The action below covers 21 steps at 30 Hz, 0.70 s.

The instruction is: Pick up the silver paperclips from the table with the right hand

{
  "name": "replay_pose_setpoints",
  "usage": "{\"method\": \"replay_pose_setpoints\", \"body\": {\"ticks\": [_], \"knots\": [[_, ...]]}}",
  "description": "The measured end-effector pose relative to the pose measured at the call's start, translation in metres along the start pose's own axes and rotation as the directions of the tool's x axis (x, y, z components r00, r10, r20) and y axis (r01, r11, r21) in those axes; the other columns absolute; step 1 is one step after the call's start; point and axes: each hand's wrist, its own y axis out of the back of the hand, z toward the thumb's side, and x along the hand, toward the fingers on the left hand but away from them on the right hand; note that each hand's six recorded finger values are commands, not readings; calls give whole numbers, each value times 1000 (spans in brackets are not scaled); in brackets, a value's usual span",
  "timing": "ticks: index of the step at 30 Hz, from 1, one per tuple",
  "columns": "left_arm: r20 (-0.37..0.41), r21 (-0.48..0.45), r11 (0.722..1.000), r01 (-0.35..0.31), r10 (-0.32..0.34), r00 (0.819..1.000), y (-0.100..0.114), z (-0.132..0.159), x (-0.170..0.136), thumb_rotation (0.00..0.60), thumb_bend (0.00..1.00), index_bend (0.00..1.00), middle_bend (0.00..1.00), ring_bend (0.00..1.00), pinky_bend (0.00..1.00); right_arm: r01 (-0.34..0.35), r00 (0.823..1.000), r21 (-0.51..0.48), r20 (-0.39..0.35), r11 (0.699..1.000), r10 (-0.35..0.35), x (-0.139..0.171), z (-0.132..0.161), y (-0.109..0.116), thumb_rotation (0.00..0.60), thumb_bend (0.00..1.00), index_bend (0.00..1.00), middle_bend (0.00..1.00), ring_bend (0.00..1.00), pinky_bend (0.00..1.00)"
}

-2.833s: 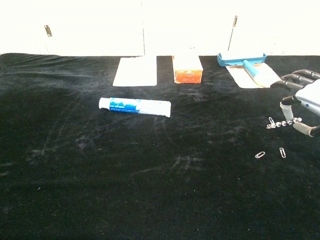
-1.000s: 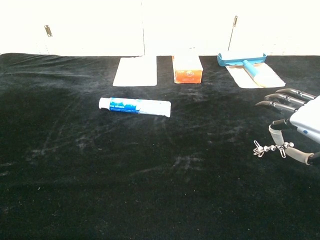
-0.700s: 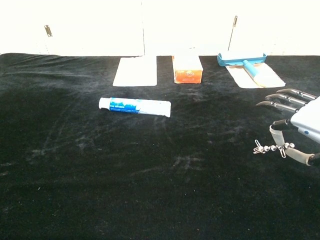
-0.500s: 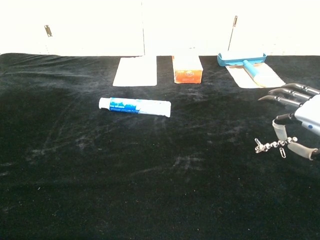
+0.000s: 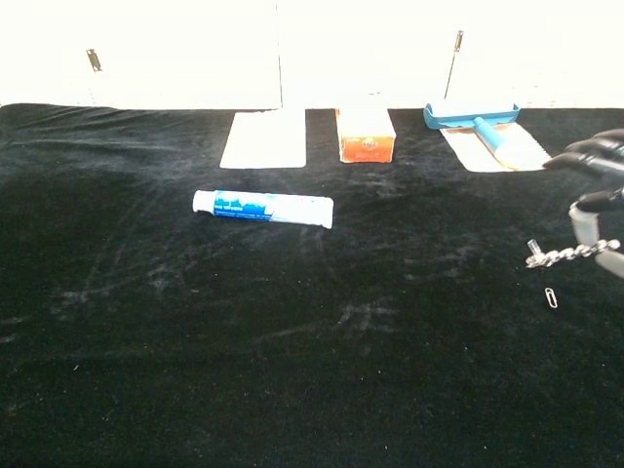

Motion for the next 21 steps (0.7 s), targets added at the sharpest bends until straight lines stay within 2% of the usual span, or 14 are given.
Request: {"method": "replay_pose_setpoints", "body": {"ticks": [3,12,21], "knots": [[1,3,1000,2,-2,1000,-1,0,0,600,465,0,113,101,75,17,999,25,42,1000,-18,10,-14,2,600,519,1000,126,27,0],[7,18,1000,15,-15,1000,-6,5,2,600,466,0,113,101,75,7,984,48,179,999,-15,49,-62,0,600,520,1000,126,29,0],[13,34,999,26,-26,1000,-11,9,3,600,465,0,113,101,75,-64,960,39,274,997,51,78,-94,-21,600,520,1000,126,32,0]]}}
